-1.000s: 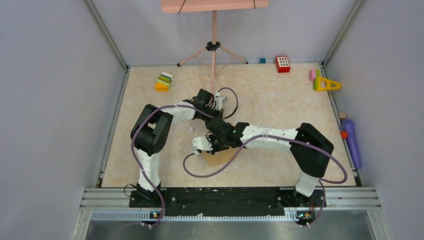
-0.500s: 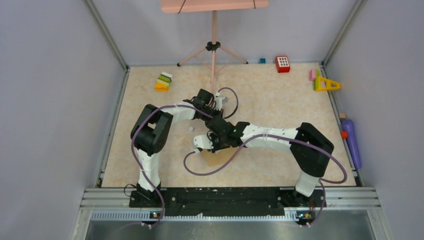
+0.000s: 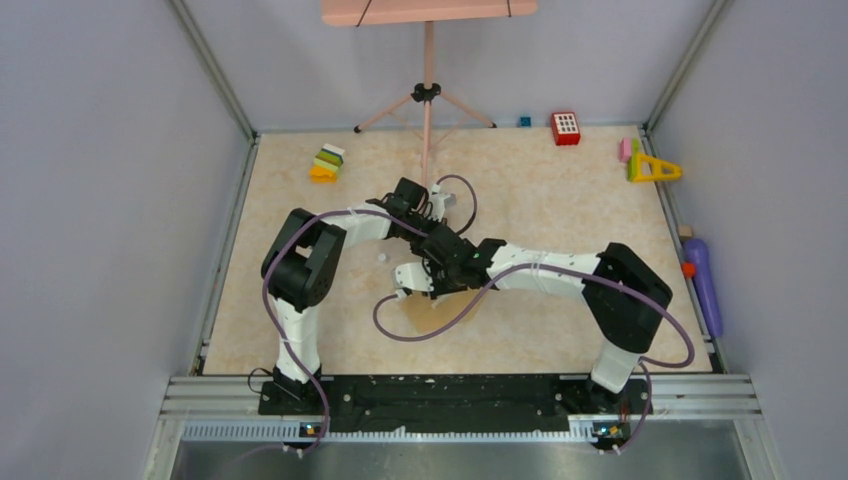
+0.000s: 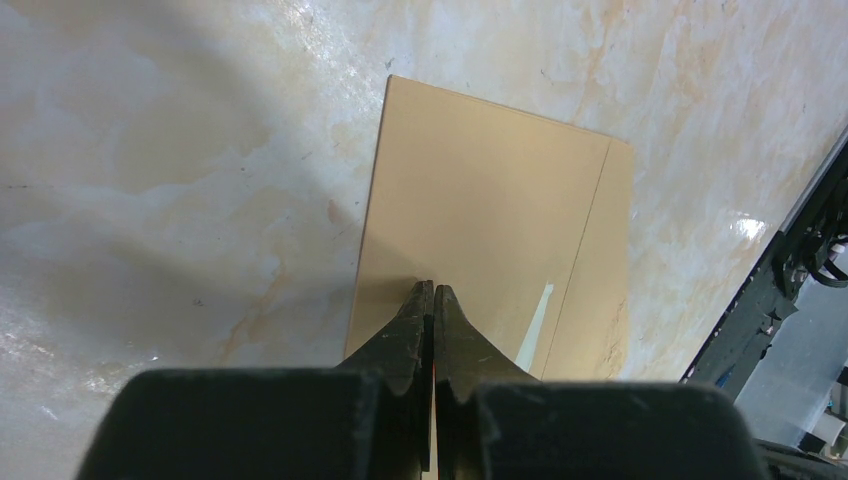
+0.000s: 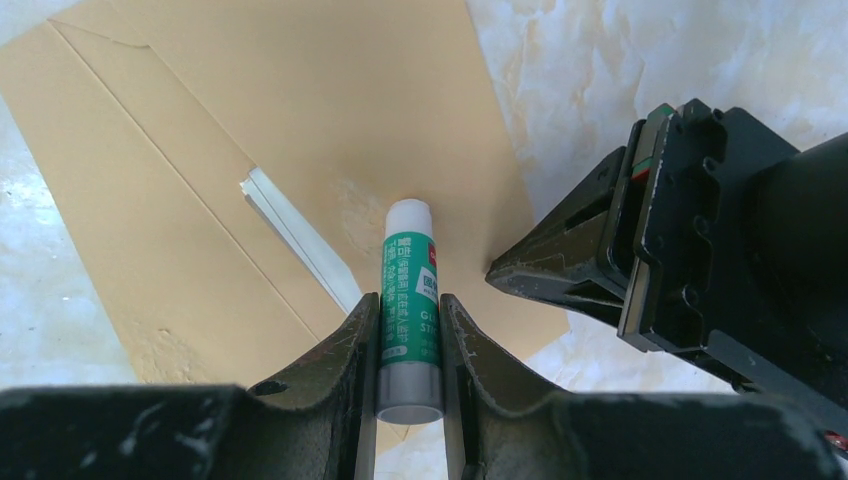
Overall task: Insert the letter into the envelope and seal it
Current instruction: Paint the envelope at the center of the board.
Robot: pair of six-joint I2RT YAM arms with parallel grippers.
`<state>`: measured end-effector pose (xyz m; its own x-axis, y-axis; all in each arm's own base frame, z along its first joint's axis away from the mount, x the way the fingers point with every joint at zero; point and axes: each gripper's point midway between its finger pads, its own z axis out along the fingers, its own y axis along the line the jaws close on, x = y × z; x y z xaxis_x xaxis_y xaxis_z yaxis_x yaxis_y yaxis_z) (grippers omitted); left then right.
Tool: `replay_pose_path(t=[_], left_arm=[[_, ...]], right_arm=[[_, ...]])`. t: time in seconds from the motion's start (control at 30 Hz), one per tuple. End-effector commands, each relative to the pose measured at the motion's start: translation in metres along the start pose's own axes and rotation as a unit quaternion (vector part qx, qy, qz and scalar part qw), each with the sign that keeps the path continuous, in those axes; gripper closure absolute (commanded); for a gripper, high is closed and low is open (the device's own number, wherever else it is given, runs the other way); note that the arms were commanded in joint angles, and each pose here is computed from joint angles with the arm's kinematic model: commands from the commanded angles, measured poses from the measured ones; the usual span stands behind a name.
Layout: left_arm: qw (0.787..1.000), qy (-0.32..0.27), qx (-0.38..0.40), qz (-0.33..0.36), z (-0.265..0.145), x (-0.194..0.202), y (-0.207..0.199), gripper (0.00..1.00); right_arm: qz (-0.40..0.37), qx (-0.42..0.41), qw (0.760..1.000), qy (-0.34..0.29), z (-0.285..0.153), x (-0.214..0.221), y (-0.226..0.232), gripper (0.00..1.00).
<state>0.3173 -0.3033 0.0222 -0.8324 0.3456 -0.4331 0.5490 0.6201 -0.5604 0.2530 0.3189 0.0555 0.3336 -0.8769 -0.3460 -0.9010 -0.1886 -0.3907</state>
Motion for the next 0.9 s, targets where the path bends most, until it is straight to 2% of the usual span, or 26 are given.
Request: replay_pose_path(t=[0.0, 0.87], left_arm=[[0.995, 0.058, -0.083, -0.002, 0.021, 0.043, 0.043, 1.0], [0.995, 0.059, -0.084, 0.0, 0.022, 0.044, 0.043, 1.0]], right_arm=[[0.01, 0.013, 1.0, 0.008, -0.014, 0.012, -0.006, 1.0], [0.012, 0.025, 0.999, 0.039, -0.025, 0.042, -0.015, 1.0]])
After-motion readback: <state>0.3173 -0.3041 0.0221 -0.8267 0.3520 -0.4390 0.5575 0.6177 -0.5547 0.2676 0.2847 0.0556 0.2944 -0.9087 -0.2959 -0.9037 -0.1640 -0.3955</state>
